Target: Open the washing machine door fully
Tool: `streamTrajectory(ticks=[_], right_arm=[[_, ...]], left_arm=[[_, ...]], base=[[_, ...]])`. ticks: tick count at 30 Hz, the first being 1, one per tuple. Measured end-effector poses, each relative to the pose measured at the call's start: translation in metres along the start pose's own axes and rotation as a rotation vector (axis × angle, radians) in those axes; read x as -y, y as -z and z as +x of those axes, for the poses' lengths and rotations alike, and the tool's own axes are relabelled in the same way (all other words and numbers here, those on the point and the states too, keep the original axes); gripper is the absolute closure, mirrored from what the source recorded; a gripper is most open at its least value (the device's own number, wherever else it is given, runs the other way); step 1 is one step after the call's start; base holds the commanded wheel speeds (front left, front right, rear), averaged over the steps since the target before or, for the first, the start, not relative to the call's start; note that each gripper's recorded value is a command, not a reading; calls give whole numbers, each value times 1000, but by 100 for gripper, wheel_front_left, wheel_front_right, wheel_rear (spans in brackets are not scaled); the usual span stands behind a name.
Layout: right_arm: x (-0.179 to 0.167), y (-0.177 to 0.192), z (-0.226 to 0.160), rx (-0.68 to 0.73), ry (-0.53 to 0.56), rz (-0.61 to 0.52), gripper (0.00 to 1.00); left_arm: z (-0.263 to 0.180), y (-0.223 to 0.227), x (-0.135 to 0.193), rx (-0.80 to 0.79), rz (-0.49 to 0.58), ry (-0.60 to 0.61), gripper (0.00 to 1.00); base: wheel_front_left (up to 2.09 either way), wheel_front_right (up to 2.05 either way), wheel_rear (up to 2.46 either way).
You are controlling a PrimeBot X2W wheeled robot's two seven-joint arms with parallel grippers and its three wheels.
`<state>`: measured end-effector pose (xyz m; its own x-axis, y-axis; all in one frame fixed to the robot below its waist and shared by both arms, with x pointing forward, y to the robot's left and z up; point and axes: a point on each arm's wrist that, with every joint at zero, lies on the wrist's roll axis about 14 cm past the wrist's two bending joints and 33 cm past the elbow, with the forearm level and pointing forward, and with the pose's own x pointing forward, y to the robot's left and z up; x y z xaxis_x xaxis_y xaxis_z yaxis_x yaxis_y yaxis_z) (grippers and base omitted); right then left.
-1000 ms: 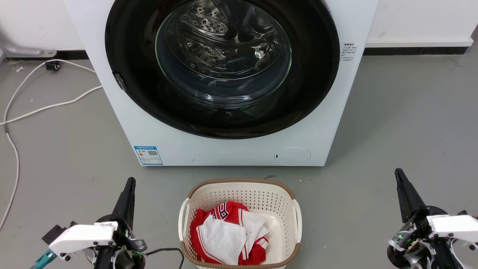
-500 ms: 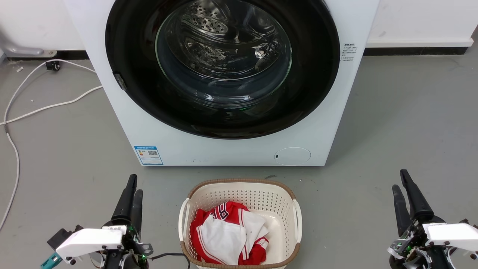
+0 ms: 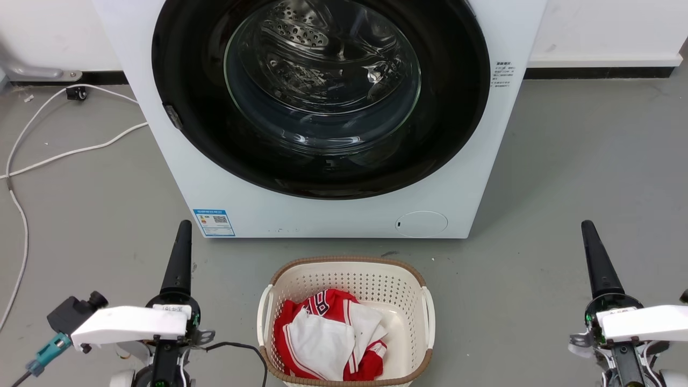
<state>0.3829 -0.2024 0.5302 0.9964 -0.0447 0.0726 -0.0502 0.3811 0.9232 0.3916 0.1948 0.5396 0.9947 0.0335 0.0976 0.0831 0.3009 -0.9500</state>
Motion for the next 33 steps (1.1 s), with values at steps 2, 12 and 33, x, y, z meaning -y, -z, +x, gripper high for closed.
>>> streamTrajectory(ticks=[2, 12, 33], right_arm=[[-6, -1, 1, 4, -19, -64, 0], [-24, 6, -2, -5, -85, -415, 0], [-21, 20, -10, -62, -100, -724, 0]], left_arm=[[2, -1, 5, 3, 45, 17, 0], [3, 5, 18, -7, 339, 66, 0], [-1, 12, 16, -6, 717, 73, 0]], base=[[0, 0, 0], [0, 0, 0], [0, 0, 0]])
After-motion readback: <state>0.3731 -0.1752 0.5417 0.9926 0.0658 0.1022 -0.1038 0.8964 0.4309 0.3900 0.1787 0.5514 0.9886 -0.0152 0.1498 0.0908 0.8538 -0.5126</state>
